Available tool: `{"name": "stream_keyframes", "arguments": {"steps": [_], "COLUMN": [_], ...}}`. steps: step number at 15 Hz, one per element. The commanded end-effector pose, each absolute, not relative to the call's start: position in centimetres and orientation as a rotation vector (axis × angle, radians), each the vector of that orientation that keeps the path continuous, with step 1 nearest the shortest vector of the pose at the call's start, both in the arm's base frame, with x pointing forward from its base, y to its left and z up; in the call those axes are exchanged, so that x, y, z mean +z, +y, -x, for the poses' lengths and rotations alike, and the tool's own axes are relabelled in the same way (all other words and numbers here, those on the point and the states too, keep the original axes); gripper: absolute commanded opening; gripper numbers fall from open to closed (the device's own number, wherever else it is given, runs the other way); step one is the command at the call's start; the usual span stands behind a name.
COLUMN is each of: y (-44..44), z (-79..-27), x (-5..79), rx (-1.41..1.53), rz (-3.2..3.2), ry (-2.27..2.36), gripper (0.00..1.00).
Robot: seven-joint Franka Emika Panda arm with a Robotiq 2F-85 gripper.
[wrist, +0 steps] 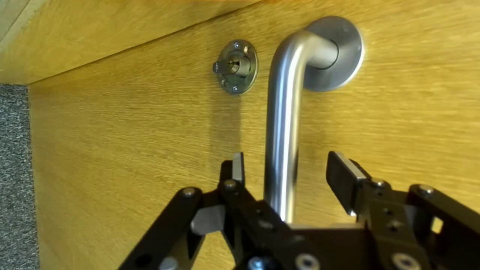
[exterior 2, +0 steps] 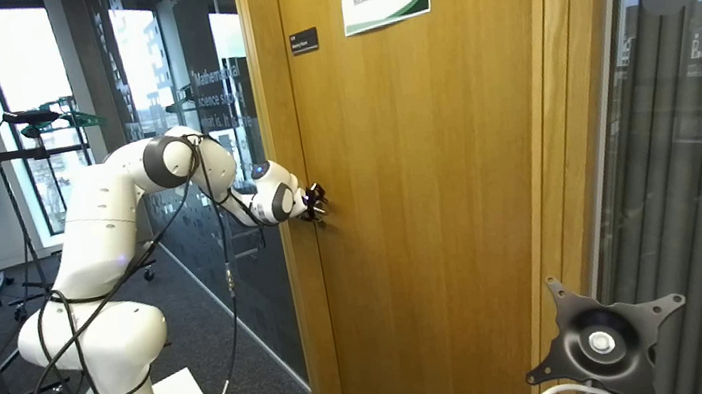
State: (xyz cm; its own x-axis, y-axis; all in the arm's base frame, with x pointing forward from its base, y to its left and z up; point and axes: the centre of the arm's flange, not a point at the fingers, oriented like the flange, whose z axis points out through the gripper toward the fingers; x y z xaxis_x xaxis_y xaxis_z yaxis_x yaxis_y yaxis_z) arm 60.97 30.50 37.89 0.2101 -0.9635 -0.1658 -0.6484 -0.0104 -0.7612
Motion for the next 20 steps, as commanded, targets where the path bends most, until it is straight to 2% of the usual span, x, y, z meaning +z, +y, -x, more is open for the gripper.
{"name": "stream_keyframes", "arguments": {"steps": [1, 5, 6, 7, 10, 16, 20], "y": [29.6, 29.4, 29.5, 29.5, 29.8, 30.3, 30.8], "z": [-59.4, -59.5, -59.5, -59.5, -59.7, -59.7, -59.5], "x": [38.6, 38.5, 38.5, 38.5, 38.2, 37.4, 36.3], "rx": [-0.523, -0.525, -0.522, -0.523, -0.518, -0.477, -0.346], "rz": [1.707, 1.699, 1.696, 1.694, 1.681, 1.643, 1.525], "ry": [1.565, 1.582, 1.583, 1.585, 1.599, 1.639, 1.725], "gripper": [0.32, 0.03, 0.01, 0.03, 0.00, 0.02, 0.02]}}
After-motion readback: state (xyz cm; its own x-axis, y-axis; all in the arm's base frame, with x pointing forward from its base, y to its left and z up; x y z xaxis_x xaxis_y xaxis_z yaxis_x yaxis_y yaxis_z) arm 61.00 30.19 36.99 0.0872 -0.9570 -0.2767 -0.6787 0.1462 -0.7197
